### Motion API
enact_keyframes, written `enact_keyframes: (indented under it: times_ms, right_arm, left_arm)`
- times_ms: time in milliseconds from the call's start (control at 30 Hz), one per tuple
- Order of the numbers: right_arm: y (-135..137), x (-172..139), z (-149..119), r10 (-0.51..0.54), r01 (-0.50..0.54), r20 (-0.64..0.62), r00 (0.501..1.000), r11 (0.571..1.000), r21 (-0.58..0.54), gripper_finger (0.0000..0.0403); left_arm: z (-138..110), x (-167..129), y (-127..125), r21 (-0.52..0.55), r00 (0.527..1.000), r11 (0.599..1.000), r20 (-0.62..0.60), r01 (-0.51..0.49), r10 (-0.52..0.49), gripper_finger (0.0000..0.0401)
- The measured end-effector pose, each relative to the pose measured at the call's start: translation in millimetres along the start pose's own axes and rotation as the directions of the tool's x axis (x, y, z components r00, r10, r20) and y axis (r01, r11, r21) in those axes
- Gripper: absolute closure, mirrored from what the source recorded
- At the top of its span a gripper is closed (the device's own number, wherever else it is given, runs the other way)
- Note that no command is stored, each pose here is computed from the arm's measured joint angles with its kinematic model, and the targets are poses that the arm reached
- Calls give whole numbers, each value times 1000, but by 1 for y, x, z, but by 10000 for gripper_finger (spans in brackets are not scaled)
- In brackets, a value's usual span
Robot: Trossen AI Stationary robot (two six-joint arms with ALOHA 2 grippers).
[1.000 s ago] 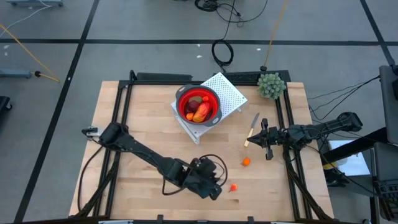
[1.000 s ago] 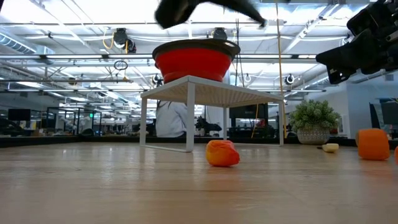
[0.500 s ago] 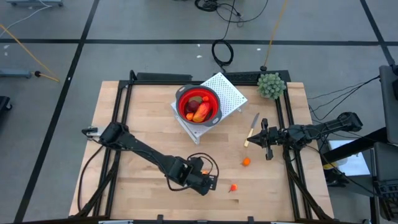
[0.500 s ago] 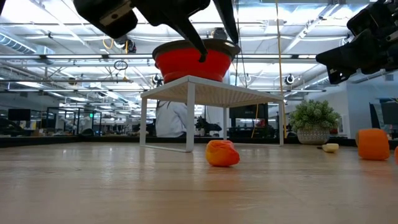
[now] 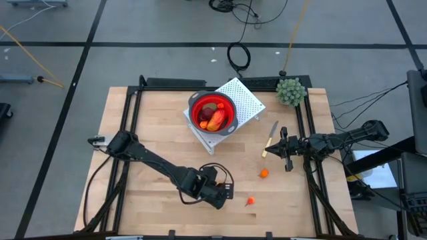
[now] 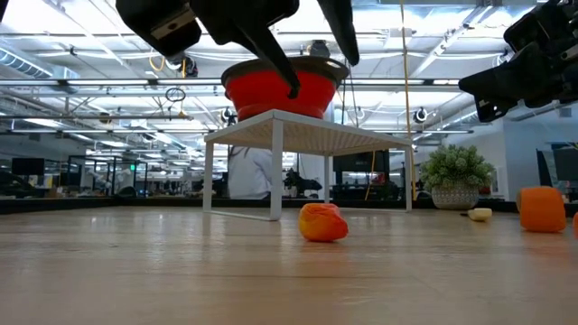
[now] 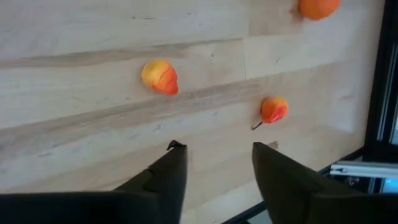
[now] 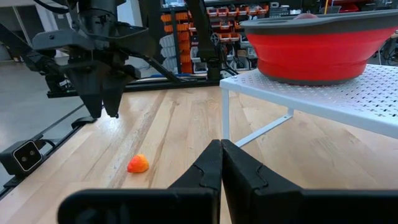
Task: Pick & Place Fruit
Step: Put the peach into the red strainer bowl on the shelf
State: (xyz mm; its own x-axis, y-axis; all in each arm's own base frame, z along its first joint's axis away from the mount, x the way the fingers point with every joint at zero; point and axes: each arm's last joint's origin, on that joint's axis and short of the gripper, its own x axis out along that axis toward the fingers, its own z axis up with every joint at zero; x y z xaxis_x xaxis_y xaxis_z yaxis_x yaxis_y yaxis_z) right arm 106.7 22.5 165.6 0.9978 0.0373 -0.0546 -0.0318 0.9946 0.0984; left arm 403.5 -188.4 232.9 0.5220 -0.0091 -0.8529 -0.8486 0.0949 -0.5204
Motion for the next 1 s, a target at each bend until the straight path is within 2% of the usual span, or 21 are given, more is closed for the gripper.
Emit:
enact_keyframes:
  times_ms: [200,400,500,633,833,1000]
  right_arm:
    - [0,0,0,0,0,0,1000,1000,0,403]
    - [0,0,0,-1,1,-1,1000,1000,0,403]
    - [0,0,0,-1,1,0,1000,1000,0,403]
    - [0,0,0,-1,1,0,1000,1000,0,403]
    - [0,0,0,-1,1,0,1000,1000,0,403]
    - [0,0,0,-1,1,0,1000,1000,0,403]
  left_arm:
    - [-1,11,3,-22,1000,1000,14,-17,17,157]
    - [-6,42,6,-24,1000,1000,14,-17,17,131]
    - [-3,53,8,-43,999,998,24,-35,36,134]
    - [2,64,8,-123,999,992,32,-36,40,147]
    - [11,67,8,-188,998,981,35,-51,59,178]
    - [17,67,9,-200,996,977,38,-74,83,213]
